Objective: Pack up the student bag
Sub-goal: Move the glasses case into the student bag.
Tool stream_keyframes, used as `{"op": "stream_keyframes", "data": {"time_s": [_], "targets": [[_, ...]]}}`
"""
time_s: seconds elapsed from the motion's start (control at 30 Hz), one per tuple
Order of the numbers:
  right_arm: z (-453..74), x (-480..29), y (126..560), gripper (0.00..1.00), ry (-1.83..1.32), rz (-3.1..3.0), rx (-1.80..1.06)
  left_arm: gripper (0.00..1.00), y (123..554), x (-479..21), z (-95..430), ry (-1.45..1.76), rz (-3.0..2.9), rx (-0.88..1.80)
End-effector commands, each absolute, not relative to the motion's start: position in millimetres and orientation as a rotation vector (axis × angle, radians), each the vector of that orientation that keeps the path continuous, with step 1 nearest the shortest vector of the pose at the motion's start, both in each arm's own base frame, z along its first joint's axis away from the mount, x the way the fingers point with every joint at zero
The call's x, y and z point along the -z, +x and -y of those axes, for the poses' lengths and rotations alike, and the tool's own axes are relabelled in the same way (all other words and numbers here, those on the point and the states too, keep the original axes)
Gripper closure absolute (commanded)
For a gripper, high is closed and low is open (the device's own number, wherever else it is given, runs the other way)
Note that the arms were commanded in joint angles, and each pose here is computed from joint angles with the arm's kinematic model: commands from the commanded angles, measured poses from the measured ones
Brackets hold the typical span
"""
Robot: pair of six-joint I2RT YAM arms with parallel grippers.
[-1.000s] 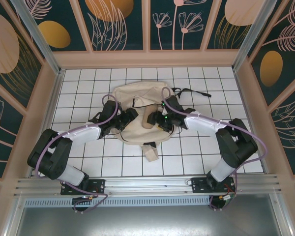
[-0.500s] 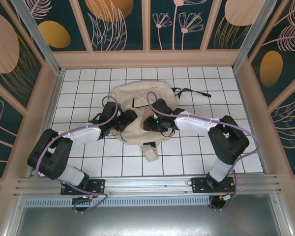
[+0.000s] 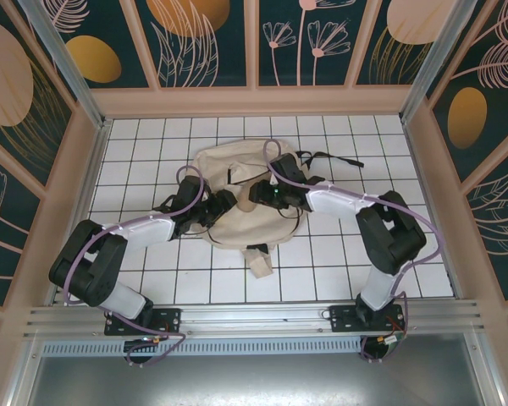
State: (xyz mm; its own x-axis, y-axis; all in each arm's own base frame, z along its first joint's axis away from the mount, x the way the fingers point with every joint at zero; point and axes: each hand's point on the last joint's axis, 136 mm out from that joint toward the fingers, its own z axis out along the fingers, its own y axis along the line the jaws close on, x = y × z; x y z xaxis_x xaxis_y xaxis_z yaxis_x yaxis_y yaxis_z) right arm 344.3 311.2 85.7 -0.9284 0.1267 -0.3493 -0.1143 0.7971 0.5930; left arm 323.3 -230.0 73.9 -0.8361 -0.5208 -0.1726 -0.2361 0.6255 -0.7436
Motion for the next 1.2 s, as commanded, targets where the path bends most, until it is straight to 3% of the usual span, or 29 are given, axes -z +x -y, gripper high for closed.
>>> {"op": "stream_keyframes", "data": {"time_s": [0.0,0.27,0.4,0.5,0.6,0.77,0.9,1.17], "targets": [[-323.1,-100.4,380.5,0.55,0.065,-2.500,-0.962,0.33,321.5,-66.5,225.3,-0.598,-2.491,1.018],[-334.7,-122.1,404.8,0.59,0.103,-2.404,-1.051,0.37,318.1,-66.1,214.2,-0.606,-2.493,0.945],[-342.5,-120.7,397.8,0.55,0.093,-2.471,-1.129,0.42,316.3,-62.9,214.5,-0.599,-2.509,0.941],[-333.4,-110.2,388.6,0.50,0.099,-2.551,-1.033,0.42,321.0,-78.4,216.1,-0.581,-2.474,0.956],[-314.6,-110.5,384.7,0.46,0.168,-2.535,-0.972,0.41,330.7,-105.5,215.0,-0.541,-2.421,0.939],[-306.9,-123.5,387.2,0.46,0.275,-2.447,-1.104,0.40,348.7,-136.6,206.6,-0.466,-2.364,0.828],[-315.3,-124.9,394.3,0.46,0.304,-2.442,-1.151,0.40,370.6,-136.7,182.2,-0.474,-2.342,0.657],[-313.4,-101.1,407.2,0.49,0.398,-2.503,-1.091,0.39,412.5,-126.1,170.1,-0.538,-2.359,0.560]]}}
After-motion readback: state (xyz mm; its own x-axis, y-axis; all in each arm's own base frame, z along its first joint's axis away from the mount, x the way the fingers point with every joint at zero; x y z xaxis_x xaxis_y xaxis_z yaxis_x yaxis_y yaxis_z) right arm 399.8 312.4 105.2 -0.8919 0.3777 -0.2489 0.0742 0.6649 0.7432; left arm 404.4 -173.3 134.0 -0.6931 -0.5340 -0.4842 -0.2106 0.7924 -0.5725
